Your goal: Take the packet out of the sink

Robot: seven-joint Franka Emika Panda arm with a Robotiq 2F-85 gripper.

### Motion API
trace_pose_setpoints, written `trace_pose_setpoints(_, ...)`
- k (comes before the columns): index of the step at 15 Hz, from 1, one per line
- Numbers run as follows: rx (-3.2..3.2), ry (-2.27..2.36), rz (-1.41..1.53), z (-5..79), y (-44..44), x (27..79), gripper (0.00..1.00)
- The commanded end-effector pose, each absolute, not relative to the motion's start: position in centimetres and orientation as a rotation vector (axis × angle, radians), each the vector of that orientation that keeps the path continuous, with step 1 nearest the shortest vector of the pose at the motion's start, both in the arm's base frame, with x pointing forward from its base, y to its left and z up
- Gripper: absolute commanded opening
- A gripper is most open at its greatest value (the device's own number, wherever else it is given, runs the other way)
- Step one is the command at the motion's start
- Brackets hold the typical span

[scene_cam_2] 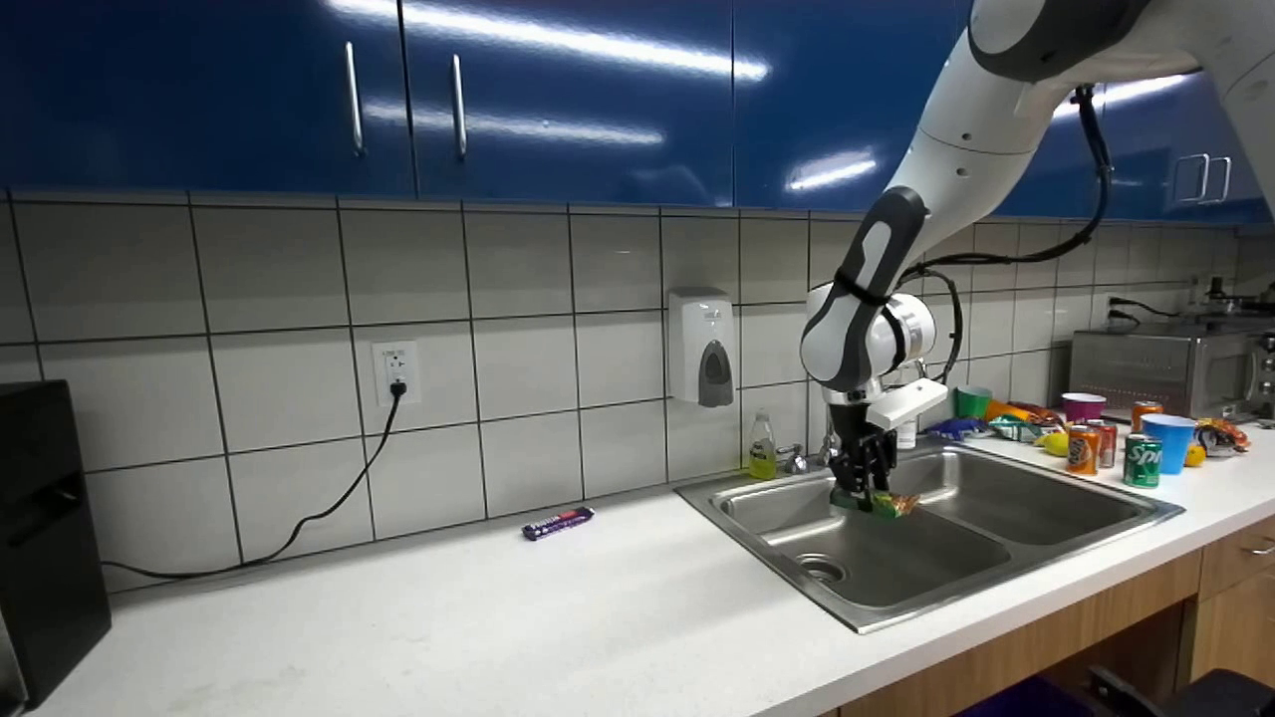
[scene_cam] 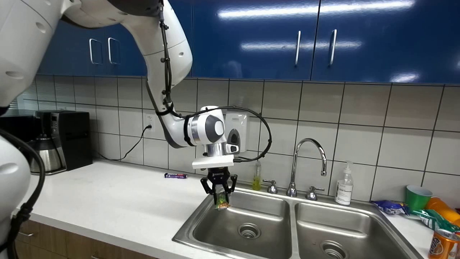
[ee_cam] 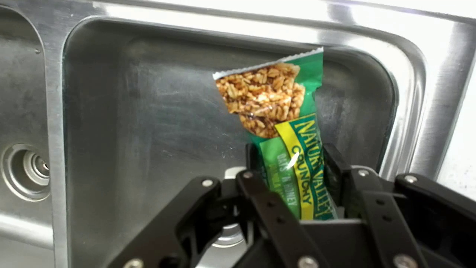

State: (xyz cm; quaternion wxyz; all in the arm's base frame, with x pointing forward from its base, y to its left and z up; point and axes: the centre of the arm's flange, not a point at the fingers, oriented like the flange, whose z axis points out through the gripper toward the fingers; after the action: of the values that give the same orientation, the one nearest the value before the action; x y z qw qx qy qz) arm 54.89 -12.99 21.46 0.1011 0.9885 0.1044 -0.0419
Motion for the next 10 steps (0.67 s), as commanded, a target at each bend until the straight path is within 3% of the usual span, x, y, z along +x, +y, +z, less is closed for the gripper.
trace_pose_setpoints(1, 2.887, 0.379, -0.116, 22.0, -10.4, 53.5, 0.19)
trace_pose_setpoints(10, 2.838, 0.632, -0.157, 20.4, -3.6, 53.7, 0.19)
